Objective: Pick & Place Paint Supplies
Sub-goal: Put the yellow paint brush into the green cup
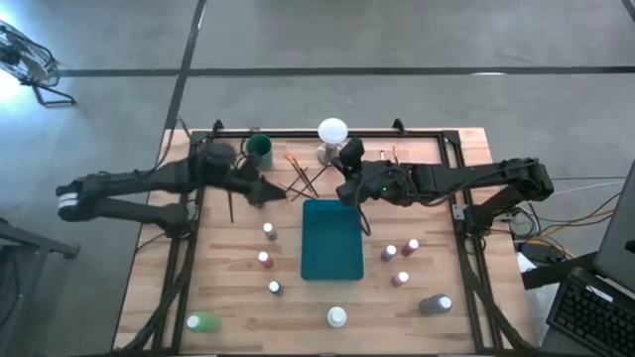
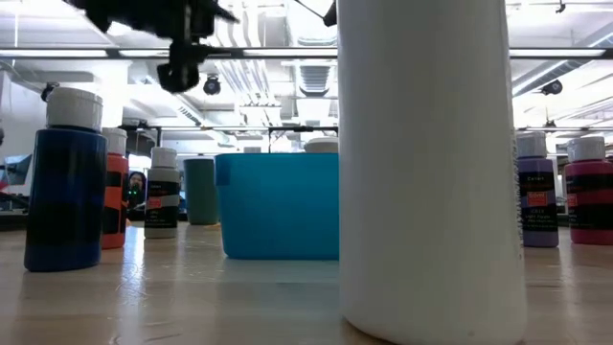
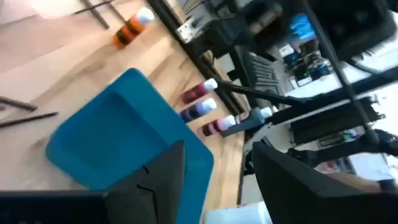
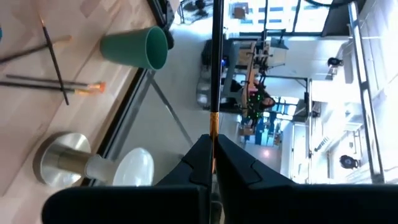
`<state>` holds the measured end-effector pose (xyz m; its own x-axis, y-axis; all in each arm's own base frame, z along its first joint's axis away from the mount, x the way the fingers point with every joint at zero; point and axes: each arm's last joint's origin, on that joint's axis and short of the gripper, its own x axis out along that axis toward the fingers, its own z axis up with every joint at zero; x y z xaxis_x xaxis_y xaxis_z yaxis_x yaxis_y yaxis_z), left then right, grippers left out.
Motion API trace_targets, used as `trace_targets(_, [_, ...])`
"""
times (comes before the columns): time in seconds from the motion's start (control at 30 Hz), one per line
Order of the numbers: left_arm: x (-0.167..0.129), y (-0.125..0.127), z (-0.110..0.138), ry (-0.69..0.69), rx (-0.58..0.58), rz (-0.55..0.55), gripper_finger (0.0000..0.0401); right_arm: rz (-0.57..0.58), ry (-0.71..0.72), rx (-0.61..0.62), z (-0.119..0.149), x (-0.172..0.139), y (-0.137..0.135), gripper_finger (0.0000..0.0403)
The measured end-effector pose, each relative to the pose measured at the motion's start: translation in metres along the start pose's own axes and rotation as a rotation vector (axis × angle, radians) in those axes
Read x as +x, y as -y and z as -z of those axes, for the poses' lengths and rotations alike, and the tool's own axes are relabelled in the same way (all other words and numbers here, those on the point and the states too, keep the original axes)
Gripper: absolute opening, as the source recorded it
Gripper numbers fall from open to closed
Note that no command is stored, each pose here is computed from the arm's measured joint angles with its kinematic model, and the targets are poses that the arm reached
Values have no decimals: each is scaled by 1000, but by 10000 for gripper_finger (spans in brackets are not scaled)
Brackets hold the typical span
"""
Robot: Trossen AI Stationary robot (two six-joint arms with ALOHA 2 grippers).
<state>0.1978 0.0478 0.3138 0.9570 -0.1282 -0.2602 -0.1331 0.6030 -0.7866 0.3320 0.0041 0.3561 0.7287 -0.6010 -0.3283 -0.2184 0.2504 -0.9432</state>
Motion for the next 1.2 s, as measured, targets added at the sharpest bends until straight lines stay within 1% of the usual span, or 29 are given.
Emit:
trace_targets(0.07, [-6, 7, -19, 31, 25, 89, 193, -10, -19, -21, 0, -1, -2, 8])
trace_targets(0.1, [-8, 6, -24, 18, 22, 103, 193, -19, -25, -30, -1, -2, -4, 8])
trace_targets(0.13, [-9, 3, -27, -3, 9, 102, 193, -31, -26, -38, -1, -3, -6, 8])
trace_targets(0.2, [-12, 6, -37, -6, 22, 140, 193, -46, -27, -52, -2, -4, -8, 8])
trace_targets(0.23, [-13, 5, -40, -11, 19, 141, 193, -46, -24, -54, -2, -5, -9, 8])
trace_targets(0.27, [-14, 6, -42, -33, 15, 156, 193, -46, -23, -54, -3, -5, -8, 8])
trace_targets(0.37, [-17, 14, -50, -88, 27, 252, 193, -33, -21, -41, -3, -5, -7, 8])
trace_targets(0.47, [-10, 11, -53, -153, -20, 275, 193, -17, -15, -27, -4, -5, -5, 8])
trace_targets(0.57, [1, 4, -56, -211, -72, 274, 193, -13, -12, -23, -4, -5, -5, 8])
trace_targets(0.8, [19, -1, -67, -269, -93, 302, 193, -15, -14, -24, -4, -4, -5, 8])
trace_targets(1.2, [41, -1, -79, -351, -148, 348, 193, -15, -21, -26, -3, -4, -6, 8])
